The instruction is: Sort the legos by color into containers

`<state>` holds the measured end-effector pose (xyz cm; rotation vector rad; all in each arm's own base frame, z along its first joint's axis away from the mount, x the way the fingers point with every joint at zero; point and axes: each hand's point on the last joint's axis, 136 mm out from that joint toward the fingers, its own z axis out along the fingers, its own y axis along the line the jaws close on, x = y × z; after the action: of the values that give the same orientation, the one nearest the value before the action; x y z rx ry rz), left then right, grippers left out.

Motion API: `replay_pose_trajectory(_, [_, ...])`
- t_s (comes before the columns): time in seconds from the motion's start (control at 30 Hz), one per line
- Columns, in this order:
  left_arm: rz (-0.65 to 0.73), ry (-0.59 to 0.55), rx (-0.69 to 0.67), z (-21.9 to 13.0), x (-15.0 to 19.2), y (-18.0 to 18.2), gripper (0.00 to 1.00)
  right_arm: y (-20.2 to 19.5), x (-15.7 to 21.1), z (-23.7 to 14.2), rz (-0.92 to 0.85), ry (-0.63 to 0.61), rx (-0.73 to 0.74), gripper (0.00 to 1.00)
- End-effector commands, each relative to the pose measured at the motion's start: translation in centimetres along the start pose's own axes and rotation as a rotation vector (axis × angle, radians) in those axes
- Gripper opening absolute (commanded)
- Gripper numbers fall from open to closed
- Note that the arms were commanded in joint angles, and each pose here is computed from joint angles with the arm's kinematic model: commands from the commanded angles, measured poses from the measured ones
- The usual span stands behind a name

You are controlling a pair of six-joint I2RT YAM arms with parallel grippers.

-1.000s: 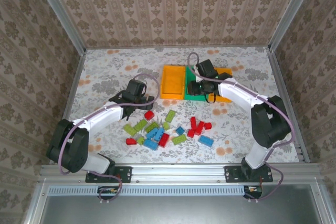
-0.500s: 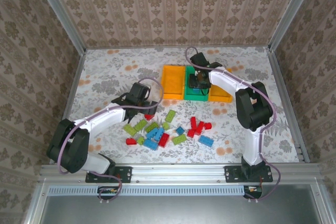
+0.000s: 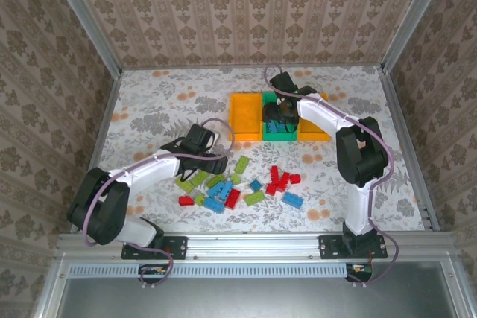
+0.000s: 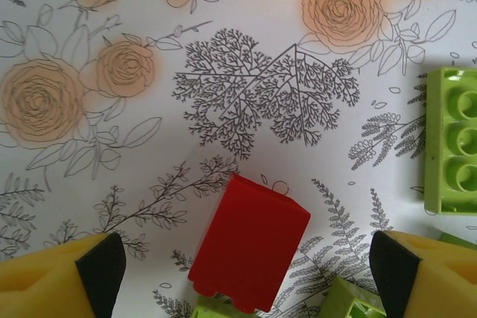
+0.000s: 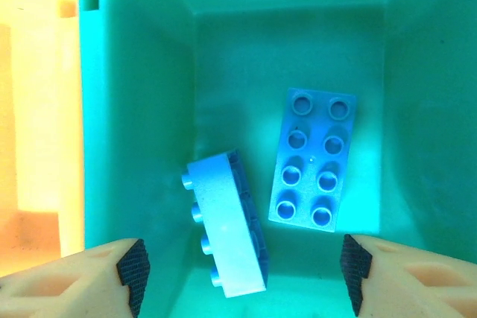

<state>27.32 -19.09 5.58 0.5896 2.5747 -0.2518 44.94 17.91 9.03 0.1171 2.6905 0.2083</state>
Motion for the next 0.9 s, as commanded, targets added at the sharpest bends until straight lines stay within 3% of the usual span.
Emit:
replay_pose_trajectory(0.0, [0.042, 0.056, 0.037, 0.6, 1.5, -0.8, 0.87, -0.1, 0.0, -1.2, 0.016, -0.01, -0.014, 0.75])
replay_pose_trajectory(0.2, [0.044, 0.106, 0.019, 1.7, 2.1, -0.6, 0.79, 0.3, -0.1, -2.6, 0.04, -0.046, -0.057, 0.77])
replay_pose_trajectory(0.43, [0.032, 0.106, -0.008, 2.2, 1.7, -0.2, 0.58, -0.5, 0.7, -4.4, 0.031, -0.067, -0.056, 0.78])
replay_pose_trajectory(0.67, [0.023, 0.068, 0.001, 2.0, 0.4, -0.5, 0.37, -3.2, 3.9, -4.7, -0.004, -0.032, 0.028, 0.78])
replay_pose_trajectory(0.87, [0.022, 0.007, 0.023, 1.4, -2.0, -1.1, 0.28, -5.9, 7.2, -4.6, -0.001, 0.009, 0.109, 0.79])
